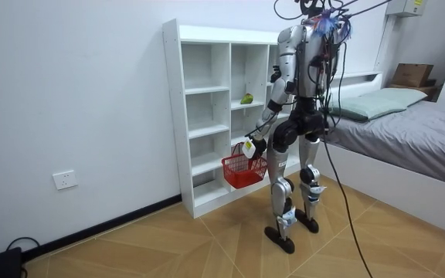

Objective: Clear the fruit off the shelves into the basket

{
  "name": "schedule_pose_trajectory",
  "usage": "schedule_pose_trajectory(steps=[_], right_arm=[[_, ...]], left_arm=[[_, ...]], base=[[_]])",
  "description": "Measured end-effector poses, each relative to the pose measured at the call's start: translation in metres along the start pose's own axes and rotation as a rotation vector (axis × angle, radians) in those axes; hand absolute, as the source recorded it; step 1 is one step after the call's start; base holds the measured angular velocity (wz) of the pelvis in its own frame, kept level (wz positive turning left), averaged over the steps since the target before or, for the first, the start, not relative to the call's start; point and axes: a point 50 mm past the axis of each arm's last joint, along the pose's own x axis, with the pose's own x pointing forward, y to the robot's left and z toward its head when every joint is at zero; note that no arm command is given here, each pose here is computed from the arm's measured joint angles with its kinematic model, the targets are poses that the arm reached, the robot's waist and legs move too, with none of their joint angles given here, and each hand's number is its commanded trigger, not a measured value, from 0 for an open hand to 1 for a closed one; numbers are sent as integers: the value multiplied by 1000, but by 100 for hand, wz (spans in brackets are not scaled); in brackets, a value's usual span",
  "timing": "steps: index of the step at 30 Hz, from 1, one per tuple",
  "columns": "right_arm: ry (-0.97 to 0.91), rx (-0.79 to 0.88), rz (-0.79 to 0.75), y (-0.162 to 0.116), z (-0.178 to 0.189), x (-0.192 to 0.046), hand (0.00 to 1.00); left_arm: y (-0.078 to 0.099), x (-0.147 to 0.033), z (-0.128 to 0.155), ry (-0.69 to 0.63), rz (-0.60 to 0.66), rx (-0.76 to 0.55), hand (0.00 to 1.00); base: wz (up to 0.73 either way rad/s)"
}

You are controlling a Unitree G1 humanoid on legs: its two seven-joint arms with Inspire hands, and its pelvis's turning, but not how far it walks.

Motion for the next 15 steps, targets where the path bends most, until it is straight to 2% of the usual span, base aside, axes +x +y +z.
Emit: schedule_pose_trajectory(steps=[9,15], right_arm=[[35,-1,26,0,-8,-1,0],[62,-27,46,1,-18,-10,0]], left_arm=[[0,-1,-2,12,4,-2,100],[1,-1,-5,19,7,-6,100]], base=[[0],[0]])
